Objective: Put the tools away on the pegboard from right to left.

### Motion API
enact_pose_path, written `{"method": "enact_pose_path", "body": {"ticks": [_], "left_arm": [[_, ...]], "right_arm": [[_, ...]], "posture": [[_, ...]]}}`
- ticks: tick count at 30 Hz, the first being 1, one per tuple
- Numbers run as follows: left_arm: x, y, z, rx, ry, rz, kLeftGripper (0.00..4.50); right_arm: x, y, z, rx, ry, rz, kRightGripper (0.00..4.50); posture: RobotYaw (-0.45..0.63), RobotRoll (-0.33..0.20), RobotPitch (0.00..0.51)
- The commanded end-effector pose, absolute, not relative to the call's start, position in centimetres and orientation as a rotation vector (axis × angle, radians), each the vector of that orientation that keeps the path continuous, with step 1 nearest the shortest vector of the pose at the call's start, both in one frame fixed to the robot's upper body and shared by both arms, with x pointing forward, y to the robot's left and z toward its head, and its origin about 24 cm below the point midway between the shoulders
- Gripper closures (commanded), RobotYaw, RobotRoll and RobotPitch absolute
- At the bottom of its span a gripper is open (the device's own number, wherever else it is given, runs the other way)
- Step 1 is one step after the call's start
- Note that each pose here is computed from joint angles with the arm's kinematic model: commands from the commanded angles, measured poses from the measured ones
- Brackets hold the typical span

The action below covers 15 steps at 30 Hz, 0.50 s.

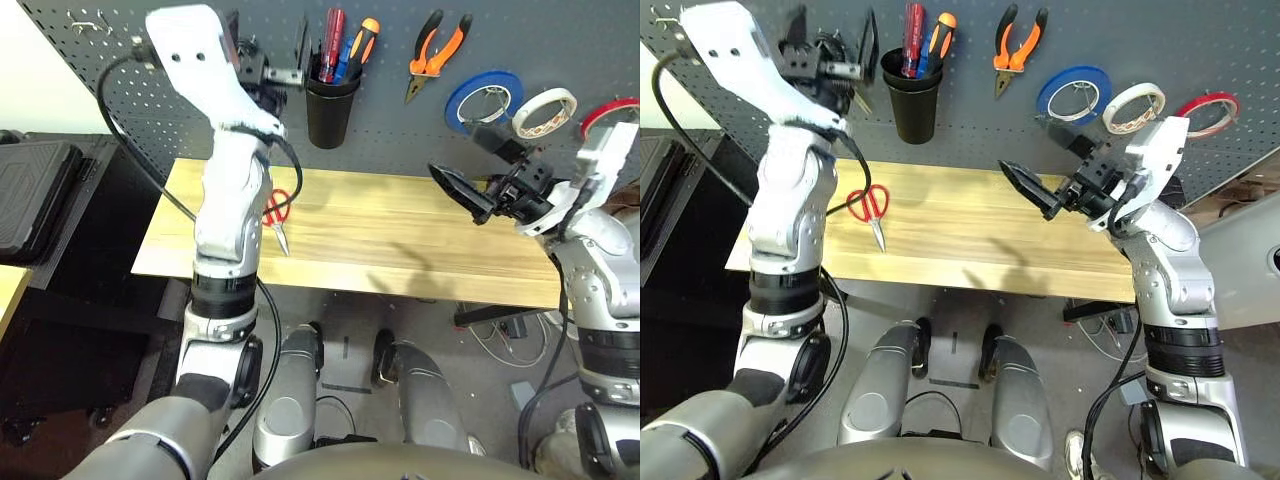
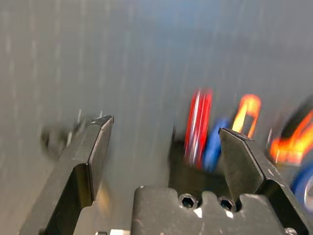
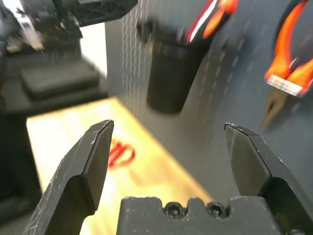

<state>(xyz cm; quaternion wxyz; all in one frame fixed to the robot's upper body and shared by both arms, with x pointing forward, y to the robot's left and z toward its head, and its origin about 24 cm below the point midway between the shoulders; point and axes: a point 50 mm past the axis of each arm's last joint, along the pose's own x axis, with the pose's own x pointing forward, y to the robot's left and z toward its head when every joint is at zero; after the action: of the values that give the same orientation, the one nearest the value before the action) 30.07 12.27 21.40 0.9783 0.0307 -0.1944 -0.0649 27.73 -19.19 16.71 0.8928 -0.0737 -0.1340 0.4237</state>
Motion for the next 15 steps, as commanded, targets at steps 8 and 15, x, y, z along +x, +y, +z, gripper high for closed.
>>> {"method": "enact_pose_path", "body": {"ticks": [8,15], "left_arm": [[29.9,13.5,14.0,0.179,-0.069,-0.045,0.04],[30.7,14.8,10.3,0.172,0.088,0.036,0.04]], "right_arm": [[28.6,-16.9,11.7,-0.318,0.088,0.887,0.0],[28.7,-15.5,10.0,-0.362,0.195,0.898,0.0]], "posture": [[0.2,0.0,0.264],[0.2,0.0,0.276]]}}
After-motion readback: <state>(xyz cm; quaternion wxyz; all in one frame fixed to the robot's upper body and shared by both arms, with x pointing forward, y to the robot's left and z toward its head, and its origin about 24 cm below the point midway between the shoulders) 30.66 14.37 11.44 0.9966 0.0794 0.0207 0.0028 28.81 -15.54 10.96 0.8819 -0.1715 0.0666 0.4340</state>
